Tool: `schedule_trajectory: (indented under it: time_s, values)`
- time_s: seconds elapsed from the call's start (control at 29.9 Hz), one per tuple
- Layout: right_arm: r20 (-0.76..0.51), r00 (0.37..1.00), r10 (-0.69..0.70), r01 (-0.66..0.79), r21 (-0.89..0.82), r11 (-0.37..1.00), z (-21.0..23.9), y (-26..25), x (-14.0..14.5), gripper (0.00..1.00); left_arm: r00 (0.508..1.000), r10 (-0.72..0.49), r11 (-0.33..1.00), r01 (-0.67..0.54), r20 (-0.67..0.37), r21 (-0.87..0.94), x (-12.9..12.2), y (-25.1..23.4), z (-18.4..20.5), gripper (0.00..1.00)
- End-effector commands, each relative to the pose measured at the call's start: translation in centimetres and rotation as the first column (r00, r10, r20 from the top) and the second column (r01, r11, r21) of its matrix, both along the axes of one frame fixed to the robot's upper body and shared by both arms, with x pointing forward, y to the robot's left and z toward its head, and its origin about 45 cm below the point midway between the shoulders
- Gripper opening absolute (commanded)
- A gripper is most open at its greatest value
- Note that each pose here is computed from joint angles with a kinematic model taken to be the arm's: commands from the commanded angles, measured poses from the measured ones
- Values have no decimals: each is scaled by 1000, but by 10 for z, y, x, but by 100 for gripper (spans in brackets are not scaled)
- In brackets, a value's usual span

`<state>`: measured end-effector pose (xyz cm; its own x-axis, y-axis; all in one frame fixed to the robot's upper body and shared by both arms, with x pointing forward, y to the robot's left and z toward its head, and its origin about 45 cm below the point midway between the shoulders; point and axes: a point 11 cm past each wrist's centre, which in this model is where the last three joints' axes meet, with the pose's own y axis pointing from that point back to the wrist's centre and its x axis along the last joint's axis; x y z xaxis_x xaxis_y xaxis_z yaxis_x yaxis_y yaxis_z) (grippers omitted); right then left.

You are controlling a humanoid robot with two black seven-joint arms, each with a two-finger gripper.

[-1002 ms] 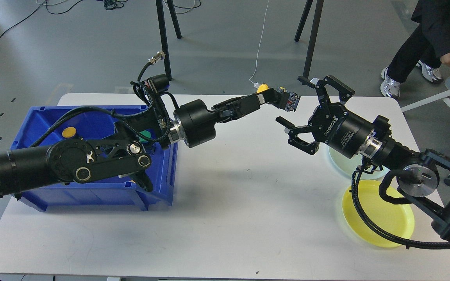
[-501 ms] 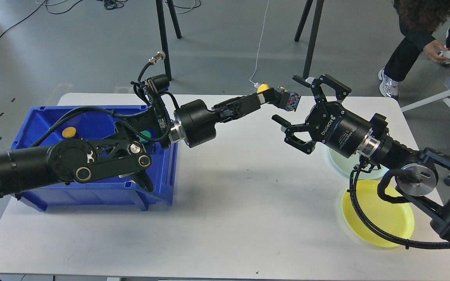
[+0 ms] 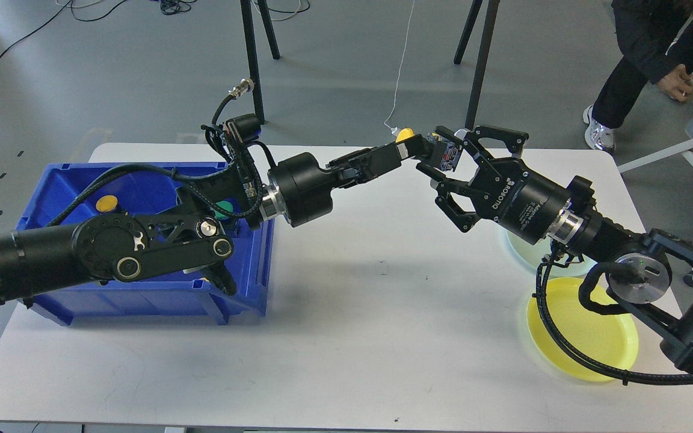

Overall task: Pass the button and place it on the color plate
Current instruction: 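Move the open right gripper to the yellow button and close on it, then release the button from the left gripper and carry it to the yellow plate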

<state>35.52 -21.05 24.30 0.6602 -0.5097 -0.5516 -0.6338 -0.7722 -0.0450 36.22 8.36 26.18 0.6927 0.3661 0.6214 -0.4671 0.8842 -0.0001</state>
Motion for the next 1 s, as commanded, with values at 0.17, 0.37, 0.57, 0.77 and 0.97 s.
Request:
schedule_trajectory:
  time_s: [0.17,0.37,0.57,0.77,0.97]
  values:
    - [1,1000,2,-2,8,1000,1,2,0,4,1000,-2,1000,2,1,2,0,0,0,12]
    - [0,1000,1,-1,7,1000,0,2,0,3,1000,0,1000,0,-2,-1,-1,0,0,44]
    - [-3,1000,-6,6,3,1000,-1,-2,-1,2,999,29,999,-30,-40,-42,2,1,1,77]
    - [-20,999,-38,38,5,999,-7,-14,-4,2,994,65,993,-73,-87,-94,7,4,5,86]
    - [-114,947,-301,306,28,952,-40,-103,-34,2,991,81,989,-93,-104,-116,9,6,7,88]
